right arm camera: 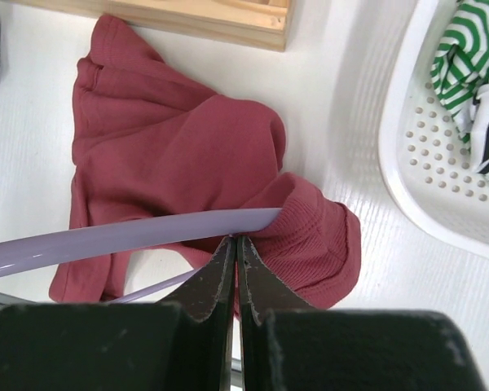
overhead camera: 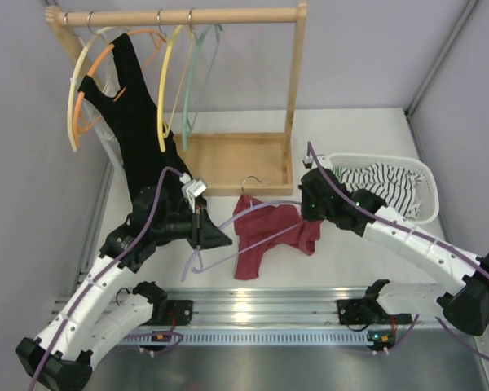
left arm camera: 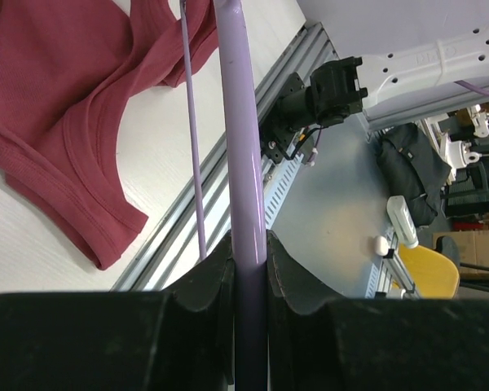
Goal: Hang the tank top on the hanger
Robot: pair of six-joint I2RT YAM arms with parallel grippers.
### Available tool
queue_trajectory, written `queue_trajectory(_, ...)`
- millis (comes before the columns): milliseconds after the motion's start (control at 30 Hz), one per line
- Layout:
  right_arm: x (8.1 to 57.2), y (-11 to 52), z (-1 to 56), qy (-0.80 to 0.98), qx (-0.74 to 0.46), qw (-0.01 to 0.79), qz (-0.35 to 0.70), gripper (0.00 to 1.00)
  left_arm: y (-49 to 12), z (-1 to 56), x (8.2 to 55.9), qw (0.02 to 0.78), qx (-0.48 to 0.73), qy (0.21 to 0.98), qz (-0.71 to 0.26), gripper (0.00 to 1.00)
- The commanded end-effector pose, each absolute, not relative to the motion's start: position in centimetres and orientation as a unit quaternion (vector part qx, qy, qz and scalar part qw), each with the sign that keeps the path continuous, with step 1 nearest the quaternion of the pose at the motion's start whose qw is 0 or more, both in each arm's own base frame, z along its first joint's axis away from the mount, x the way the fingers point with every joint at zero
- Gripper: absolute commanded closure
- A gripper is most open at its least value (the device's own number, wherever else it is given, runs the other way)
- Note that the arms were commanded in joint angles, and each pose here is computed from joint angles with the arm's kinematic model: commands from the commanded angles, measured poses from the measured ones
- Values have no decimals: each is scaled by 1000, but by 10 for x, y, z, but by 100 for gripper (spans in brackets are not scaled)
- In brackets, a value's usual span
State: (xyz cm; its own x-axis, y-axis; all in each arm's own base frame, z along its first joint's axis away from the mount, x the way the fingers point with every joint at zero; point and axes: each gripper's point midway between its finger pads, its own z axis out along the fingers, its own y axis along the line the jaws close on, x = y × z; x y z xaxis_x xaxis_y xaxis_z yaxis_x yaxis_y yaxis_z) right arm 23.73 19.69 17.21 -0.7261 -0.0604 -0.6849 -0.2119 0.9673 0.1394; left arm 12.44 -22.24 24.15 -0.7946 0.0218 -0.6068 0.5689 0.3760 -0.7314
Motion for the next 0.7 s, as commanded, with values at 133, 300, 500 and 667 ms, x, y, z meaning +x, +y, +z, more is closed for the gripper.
queue_trajectory(133, 249, 190, 201, 909, -65, 403, 84, 100, -223, 254, 117, 272, 231, 770, -529, 100)
queue_trajectory(300, 253, 194, 208, 904, -71, 413, 90, 100, -224, 254, 109, 255, 236, 764, -544, 100)
queue_trajectory(500, 245, 222, 223, 885, -125, 416, 169, 100, -229, 256, 113, 258, 226, 752, -563, 100)
queue_trajectory(667, 230, 241, 234, 866, -165, 415, 226, 100, -235, 255, 121, 269, 218, 745, -570, 100)
